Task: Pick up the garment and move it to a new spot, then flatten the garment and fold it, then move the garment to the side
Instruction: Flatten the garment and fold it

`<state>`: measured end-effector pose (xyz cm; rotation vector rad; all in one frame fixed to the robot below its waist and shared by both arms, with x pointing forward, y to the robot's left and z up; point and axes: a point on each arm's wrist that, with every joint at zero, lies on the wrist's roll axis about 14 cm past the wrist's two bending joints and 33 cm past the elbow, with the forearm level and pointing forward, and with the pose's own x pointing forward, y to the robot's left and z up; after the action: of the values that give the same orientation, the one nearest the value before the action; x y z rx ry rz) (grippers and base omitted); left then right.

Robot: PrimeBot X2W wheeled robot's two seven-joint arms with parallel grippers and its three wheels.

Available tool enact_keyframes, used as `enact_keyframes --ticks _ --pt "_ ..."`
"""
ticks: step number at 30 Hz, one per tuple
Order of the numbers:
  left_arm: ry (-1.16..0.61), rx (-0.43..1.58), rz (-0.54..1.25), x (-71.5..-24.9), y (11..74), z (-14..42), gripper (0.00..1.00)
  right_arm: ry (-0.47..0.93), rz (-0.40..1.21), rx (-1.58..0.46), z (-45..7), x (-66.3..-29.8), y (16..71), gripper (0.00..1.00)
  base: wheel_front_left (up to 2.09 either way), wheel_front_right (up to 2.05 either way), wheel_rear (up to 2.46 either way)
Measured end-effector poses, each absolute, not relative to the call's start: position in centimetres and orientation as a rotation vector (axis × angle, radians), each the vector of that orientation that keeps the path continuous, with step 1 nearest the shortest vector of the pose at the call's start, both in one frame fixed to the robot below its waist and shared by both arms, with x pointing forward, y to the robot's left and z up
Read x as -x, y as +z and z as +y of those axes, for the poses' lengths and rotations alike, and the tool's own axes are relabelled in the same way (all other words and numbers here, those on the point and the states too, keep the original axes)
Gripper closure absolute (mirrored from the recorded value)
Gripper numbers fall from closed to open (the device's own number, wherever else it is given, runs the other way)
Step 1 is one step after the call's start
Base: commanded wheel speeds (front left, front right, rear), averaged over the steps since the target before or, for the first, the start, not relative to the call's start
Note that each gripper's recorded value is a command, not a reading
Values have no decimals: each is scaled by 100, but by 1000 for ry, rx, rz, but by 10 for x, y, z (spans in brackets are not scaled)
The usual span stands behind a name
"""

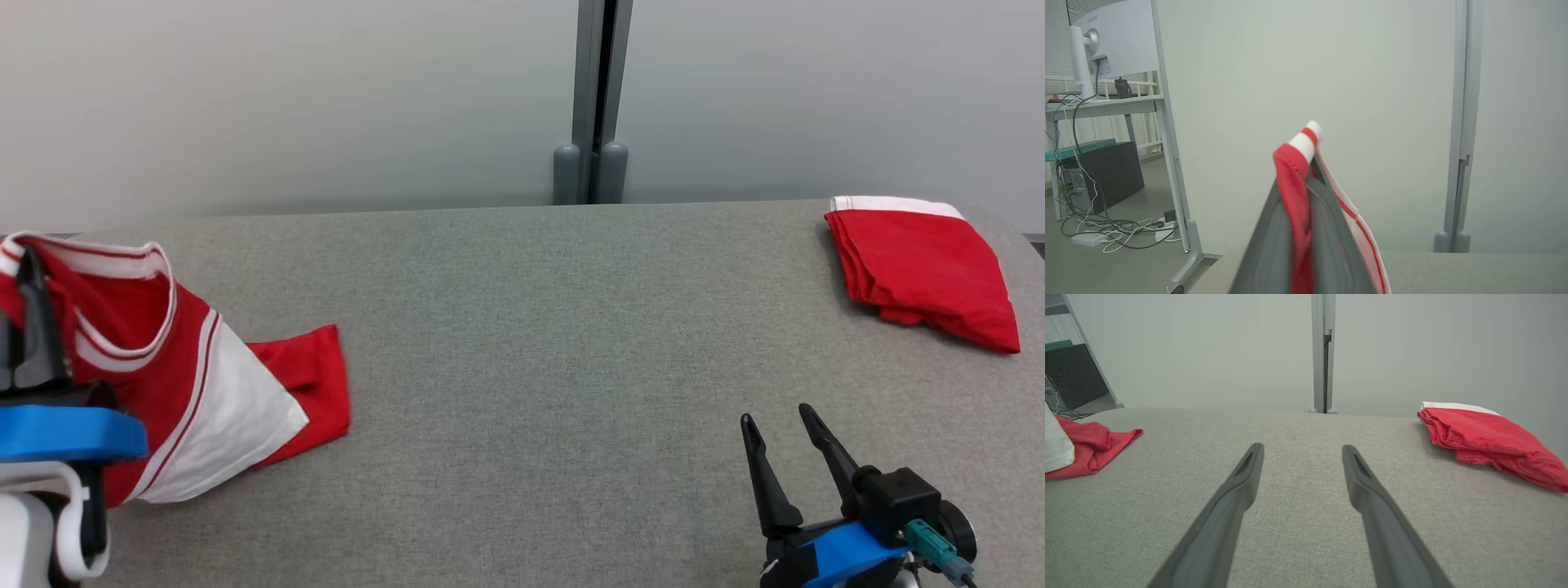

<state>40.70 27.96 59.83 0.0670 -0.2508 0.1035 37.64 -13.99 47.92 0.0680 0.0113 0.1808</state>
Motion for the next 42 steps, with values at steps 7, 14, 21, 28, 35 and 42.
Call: enact_keyframes --ticks 7,14,21,28,35,42 --pt "-99 -23 -225 -414 594 204 100 174 23 -72 -142 -374 475 0 0 0 0" --pt "-374 67 -116 -421 557 99 100 124 29 -76 -158 -374 473 0 0 0 0" --pt "-653 126 -9 -413 521 -8 100 50 31 -71 -183 -373 472 0 0 0 0" --pt "-855 104 53 -402 499 -78 100 -34 29 -62 -212 -369 473 0 0 0 0" --pt "-1039 74 102 -378 485 -124 100 -85 23 -54 -229 -366 476 0 0 0 0" --pt "-1134 69 151 -356 476 -143 0 -92 24 -53 -231 -366 476 0 0 0 0"
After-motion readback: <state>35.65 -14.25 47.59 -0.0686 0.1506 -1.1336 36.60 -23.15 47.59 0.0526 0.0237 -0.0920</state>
